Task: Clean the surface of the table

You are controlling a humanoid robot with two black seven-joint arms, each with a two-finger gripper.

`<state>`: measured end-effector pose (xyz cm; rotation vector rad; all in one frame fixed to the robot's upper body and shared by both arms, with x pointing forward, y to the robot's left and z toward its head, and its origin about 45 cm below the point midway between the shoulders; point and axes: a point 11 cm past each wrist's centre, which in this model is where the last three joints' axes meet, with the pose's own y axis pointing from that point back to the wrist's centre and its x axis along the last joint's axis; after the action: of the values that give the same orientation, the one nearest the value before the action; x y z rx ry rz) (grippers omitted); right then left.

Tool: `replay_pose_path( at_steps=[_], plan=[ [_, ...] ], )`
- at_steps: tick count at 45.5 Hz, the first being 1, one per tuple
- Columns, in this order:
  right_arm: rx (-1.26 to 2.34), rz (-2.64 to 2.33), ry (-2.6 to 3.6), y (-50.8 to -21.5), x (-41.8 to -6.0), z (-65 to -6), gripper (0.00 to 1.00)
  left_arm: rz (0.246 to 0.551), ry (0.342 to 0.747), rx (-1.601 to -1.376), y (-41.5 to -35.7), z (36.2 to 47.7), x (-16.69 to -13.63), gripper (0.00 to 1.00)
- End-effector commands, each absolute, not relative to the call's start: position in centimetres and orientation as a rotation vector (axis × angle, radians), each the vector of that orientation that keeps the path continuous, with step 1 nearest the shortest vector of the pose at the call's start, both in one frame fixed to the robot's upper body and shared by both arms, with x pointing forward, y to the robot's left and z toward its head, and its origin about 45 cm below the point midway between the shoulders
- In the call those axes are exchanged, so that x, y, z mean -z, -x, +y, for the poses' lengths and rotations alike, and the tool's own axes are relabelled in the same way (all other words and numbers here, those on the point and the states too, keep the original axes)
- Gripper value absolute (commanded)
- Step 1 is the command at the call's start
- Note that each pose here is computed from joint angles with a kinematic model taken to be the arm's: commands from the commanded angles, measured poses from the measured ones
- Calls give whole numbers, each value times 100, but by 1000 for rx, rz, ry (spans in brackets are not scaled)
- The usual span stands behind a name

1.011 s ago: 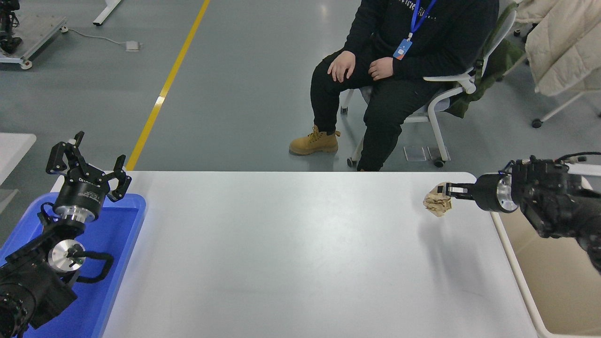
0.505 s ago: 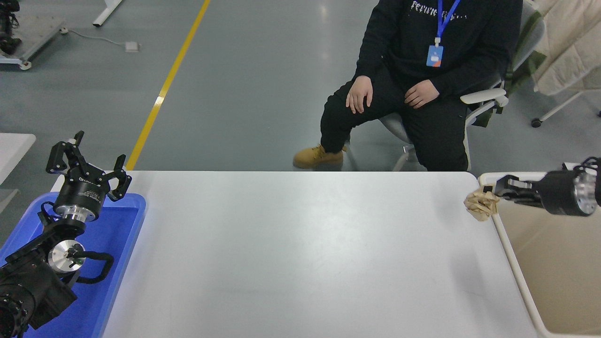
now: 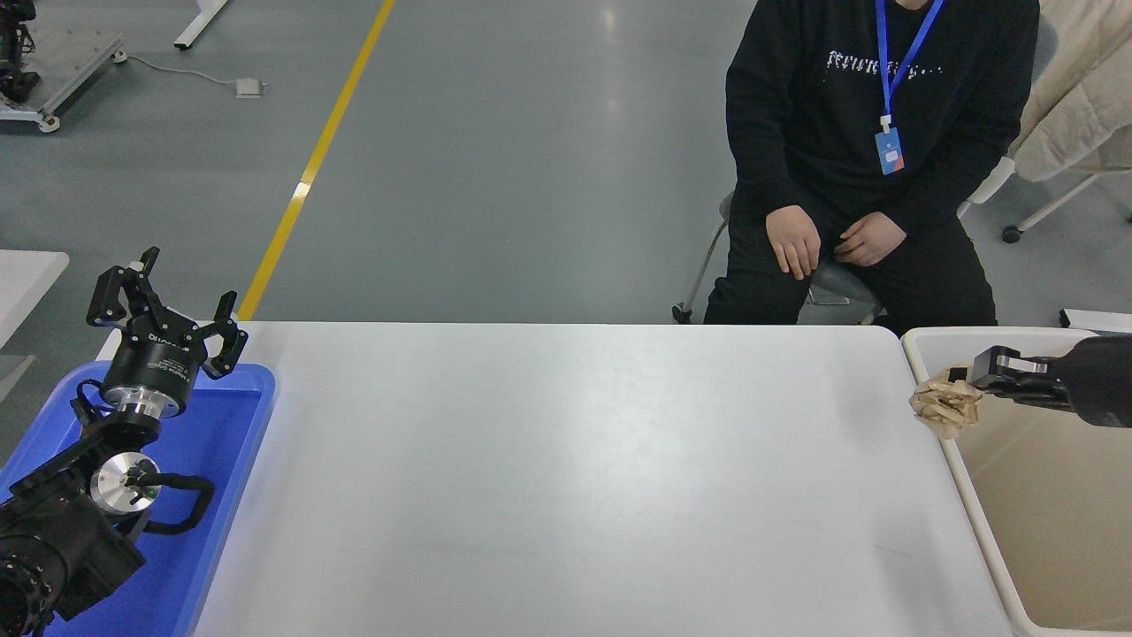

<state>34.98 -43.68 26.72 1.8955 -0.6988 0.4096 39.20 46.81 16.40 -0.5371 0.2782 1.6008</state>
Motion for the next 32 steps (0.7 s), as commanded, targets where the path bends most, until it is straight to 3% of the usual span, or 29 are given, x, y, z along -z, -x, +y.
replay_pose_path(
  at_steps=[1, 22, 32],
  plan=[
    [-408, -723, -1862, -3495, -2720, -4471, 0, 279, 539, -1600, -3922, 4679, -1641, 100],
    [-368, -892, -1646, -3590, -2840, -5270, 0, 279, 539, -1600, -3922, 4679, -1641, 100],
    [-342, -926, -1429, -3624, -2183, -5667, 4, 278, 538, -1602, -3920, 4683, -1640, 100]
  ],
)
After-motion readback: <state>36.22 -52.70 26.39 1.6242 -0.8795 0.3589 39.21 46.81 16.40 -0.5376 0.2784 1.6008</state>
